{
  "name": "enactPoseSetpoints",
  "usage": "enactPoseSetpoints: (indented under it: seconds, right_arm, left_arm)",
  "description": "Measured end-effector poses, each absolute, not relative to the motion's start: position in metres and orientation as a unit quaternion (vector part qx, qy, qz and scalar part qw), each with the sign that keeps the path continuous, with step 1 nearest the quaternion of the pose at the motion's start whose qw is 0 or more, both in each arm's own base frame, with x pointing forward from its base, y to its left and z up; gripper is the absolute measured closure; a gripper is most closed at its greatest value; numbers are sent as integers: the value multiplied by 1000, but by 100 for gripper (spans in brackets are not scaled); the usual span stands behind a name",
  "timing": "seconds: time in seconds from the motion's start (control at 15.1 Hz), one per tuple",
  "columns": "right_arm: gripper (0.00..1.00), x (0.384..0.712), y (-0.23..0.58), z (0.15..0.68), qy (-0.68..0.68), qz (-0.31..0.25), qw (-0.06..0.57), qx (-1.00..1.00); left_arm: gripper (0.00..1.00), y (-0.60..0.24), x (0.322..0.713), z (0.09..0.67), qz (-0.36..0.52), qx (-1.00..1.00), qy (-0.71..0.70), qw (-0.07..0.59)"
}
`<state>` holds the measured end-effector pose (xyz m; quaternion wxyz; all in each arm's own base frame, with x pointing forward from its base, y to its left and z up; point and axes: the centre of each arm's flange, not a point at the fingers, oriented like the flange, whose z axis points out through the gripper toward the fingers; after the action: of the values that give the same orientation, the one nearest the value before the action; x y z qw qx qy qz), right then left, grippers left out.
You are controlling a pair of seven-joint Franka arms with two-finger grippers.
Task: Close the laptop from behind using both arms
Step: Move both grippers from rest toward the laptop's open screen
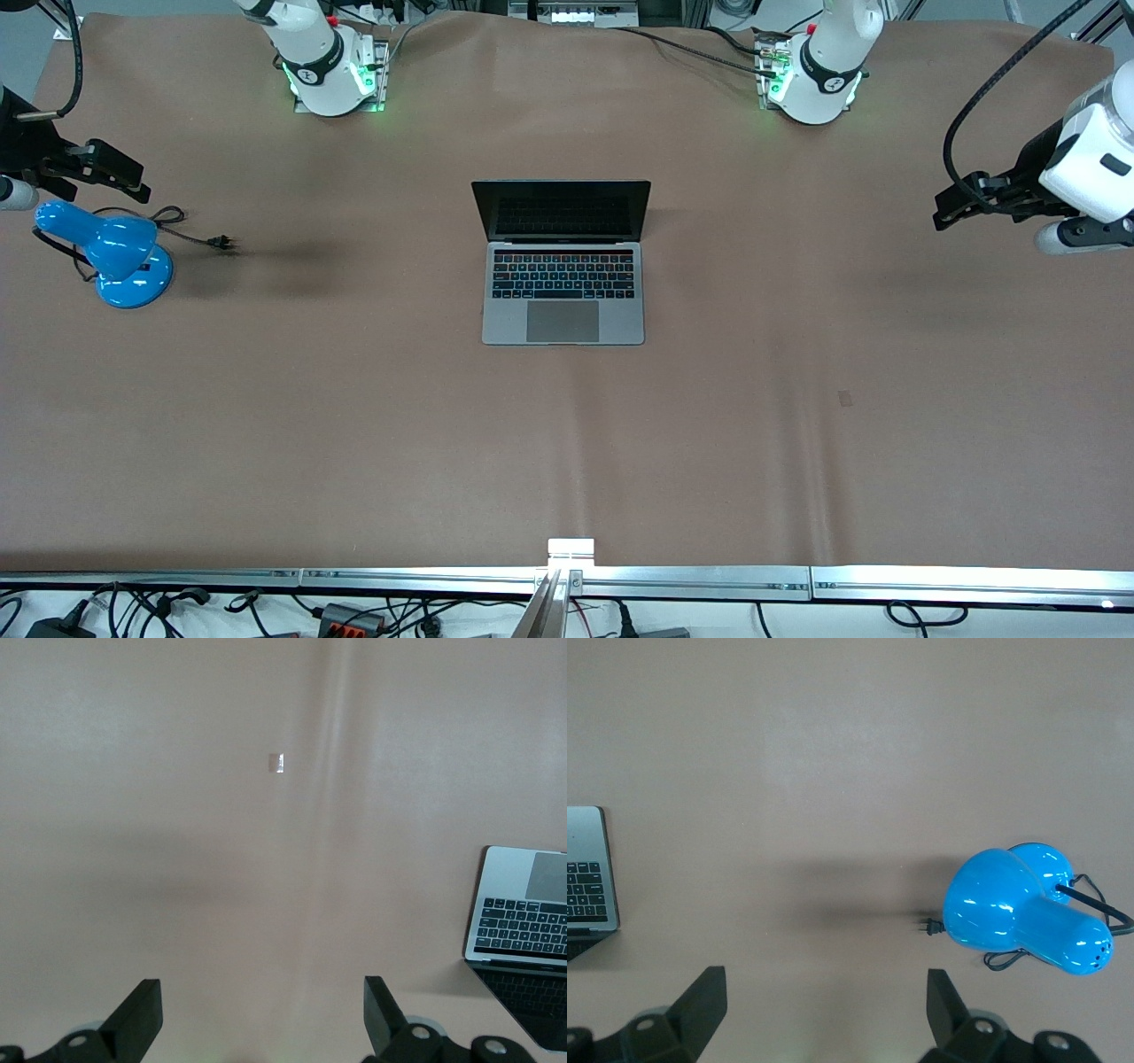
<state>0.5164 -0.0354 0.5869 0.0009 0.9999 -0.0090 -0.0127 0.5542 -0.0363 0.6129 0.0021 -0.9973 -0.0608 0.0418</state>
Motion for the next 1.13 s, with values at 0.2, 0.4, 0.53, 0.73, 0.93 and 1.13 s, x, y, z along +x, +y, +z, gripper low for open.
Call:
enactPoseSetpoints:
  seconds: [0.2, 0.4, 0.53, 0.73, 0.93, 1.13]
  right_arm:
    - [0, 515, -35, 587, -9, -13, 1, 1000]
    - [0, 514, -35, 587, -9, -13, 1, 1000]
    - [0, 513, -35, 587, -9, -13, 1, 1000]
    - [7, 513, -35, 587, -9, -13, 1, 1000]
    - [39, 513, -35, 587, -9, -14, 1, 1000]
    - [68, 512, -35, 586, -9, -16, 0, 1000]
  left_arm:
    - [0, -36, 554, 612, 44, -997, -61, 2]
    - [0, -36, 554, 611, 46, -997, -61, 2]
    - [0, -36, 557, 605, 51, -997, -61, 3]
    - [16, -36, 560, 597, 59, -997, -55, 2]
    - [45, -37, 558, 596, 68, -996, -48, 3]
    - [73, -43, 551, 593, 92, -995, -42, 6]
